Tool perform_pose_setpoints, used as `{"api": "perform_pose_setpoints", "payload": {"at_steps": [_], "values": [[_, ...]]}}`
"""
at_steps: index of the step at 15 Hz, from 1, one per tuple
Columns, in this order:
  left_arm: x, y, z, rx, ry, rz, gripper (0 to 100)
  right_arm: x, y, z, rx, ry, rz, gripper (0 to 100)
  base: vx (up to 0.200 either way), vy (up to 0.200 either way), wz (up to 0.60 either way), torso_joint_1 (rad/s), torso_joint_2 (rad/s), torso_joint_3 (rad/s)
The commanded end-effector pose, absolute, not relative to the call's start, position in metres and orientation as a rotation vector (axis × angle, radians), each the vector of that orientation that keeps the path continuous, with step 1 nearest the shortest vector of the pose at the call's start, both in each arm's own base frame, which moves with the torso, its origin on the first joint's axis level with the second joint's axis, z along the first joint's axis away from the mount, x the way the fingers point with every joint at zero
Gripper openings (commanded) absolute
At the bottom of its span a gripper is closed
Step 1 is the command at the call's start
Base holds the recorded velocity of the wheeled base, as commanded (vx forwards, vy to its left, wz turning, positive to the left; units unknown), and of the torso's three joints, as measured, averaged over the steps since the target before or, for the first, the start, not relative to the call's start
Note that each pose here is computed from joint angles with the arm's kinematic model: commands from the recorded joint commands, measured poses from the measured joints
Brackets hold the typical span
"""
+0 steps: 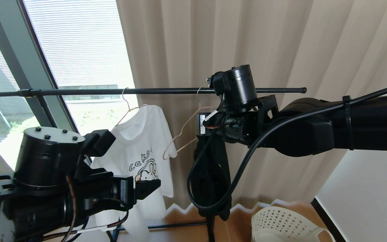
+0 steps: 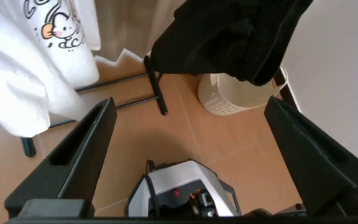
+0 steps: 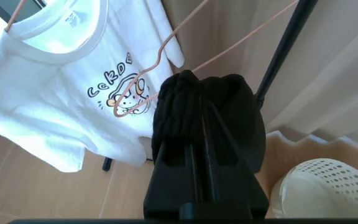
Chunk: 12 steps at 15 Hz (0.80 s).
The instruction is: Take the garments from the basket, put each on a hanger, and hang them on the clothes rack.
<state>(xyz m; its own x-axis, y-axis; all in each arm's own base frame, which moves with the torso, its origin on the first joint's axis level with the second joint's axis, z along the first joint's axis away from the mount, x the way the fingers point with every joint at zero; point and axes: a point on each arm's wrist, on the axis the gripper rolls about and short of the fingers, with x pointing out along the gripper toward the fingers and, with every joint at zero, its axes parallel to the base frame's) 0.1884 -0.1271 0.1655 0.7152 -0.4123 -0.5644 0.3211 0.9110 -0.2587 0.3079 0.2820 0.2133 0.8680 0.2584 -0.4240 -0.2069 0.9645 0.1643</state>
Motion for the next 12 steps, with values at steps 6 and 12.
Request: {"api": "perform_pose_setpoints", "payload": {"at_steps": [6, 12], "values": [[0.230, -0.193, 0.141, -0.207, 0.684, -0.453, 100, 0.311, 0.285, 0.239, 0.259, 0.387, 0.213, 0, 0.000, 0.000, 0.00, 0.000, 0.00, 0.000], [0.238, -0.215, 0.124, -0.236, 0.705, -0.420, 100, 0.301, 0.303, 0.243, 0.315, 0.365, 0.213, 0, 0.000, 0.000, 0.00, 0.000, 0.00, 0.000]]}}
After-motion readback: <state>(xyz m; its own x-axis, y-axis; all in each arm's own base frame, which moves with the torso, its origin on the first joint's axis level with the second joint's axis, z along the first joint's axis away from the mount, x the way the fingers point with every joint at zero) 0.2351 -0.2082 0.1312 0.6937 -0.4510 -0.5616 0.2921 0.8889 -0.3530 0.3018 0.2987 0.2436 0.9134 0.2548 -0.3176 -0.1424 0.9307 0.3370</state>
